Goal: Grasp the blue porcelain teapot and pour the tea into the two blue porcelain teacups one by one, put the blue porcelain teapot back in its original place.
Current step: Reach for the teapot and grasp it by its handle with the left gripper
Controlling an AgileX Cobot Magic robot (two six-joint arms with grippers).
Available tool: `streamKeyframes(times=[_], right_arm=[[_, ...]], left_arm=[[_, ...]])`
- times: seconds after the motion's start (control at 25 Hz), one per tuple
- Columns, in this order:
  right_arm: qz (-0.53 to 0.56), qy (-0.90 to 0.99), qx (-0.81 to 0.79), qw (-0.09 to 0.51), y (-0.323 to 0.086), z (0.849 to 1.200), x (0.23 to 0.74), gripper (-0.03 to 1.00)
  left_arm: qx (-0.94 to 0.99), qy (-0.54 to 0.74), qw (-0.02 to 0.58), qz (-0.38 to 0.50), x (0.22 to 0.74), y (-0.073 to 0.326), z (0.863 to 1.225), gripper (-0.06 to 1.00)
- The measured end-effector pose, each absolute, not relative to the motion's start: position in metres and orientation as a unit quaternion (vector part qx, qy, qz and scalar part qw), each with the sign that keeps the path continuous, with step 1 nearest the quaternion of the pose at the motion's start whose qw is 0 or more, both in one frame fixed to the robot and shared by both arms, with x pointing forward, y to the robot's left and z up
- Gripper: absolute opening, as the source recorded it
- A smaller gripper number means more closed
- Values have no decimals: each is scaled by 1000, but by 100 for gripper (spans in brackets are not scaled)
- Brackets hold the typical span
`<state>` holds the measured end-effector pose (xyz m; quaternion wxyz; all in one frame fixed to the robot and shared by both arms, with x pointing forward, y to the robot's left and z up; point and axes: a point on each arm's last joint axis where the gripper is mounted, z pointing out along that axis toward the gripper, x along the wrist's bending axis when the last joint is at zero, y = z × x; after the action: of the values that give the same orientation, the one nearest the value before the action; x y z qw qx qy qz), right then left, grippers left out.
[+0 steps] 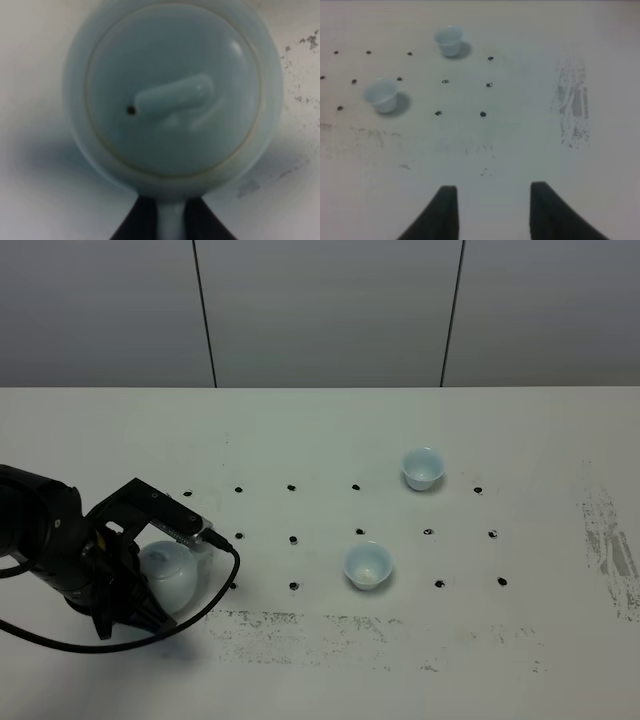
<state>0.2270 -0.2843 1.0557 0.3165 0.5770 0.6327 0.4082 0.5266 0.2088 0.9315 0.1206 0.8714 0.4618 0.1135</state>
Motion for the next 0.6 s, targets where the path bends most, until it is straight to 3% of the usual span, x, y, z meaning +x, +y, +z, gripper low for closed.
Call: streamKeyframes(times=[0.6], right_arm=[[408, 633, 577, 316, -284, 1056, 227, 33]], left_arm=[[880, 418, 150, 165, 535, 203, 951, 4]])
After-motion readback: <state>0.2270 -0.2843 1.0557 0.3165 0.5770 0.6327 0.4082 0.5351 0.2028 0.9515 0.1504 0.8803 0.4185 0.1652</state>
